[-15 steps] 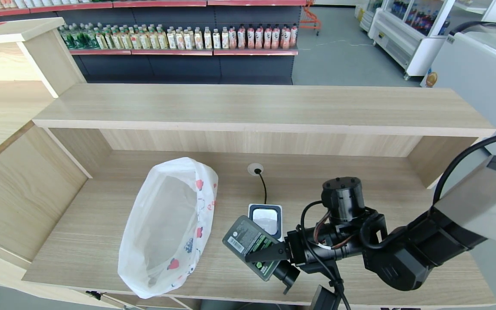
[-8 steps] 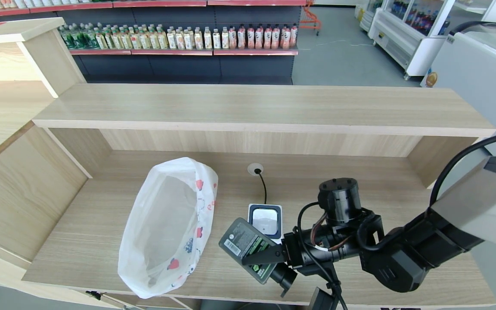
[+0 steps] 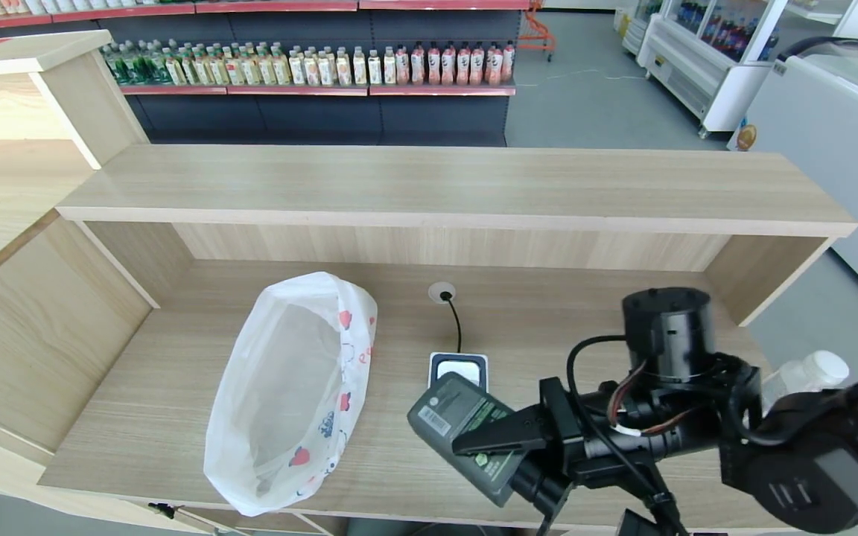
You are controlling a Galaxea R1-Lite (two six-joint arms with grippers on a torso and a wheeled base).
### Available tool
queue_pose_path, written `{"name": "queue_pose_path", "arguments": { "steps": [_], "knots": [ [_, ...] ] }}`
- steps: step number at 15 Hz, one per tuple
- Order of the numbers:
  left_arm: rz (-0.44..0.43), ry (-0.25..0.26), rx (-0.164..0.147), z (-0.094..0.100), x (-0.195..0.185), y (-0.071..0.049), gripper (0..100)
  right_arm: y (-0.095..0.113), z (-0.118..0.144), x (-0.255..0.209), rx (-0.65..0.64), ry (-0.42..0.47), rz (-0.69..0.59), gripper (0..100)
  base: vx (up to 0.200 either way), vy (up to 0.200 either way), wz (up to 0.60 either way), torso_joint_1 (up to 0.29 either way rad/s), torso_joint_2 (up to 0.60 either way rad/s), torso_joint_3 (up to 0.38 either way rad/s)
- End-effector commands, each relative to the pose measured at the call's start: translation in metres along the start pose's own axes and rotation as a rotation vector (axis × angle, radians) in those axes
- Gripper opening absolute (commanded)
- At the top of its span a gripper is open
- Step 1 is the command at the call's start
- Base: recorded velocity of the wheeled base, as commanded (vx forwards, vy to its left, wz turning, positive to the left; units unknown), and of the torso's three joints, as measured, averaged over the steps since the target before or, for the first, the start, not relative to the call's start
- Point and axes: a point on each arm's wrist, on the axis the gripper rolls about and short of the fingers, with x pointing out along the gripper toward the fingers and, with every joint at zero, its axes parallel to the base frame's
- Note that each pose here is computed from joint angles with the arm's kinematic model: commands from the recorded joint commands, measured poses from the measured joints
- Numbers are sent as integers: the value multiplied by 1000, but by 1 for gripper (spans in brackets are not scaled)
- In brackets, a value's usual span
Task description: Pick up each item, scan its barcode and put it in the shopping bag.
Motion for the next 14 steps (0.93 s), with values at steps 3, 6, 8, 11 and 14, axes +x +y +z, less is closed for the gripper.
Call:
{"name": "queue_pose_path", "arguments": {
  "steps": [3,6,8,11,14],
  "knots": [
    [1,0,0,0,0,0,100,-68,44,-95,157,364,-79,0,0,0,0,0,0,0],
    [1,0,0,0,0,0,100,-68,48,-98,168,185,-128,0,0,0,0,0,0,0],
    [1,0,0,0,0,0,100,-71,43,-105,299,244,-117,0,0,0,0,0,0,0],
    [1,0,0,0,0,0,100,-86,40,-125,460,316,-134,0,0,0,0,0,0,0],
    [1,0,0,0,0,0,100,-111,45,-151,808,491,-242,0,0,0,0,0,0,0]
  ]
}}
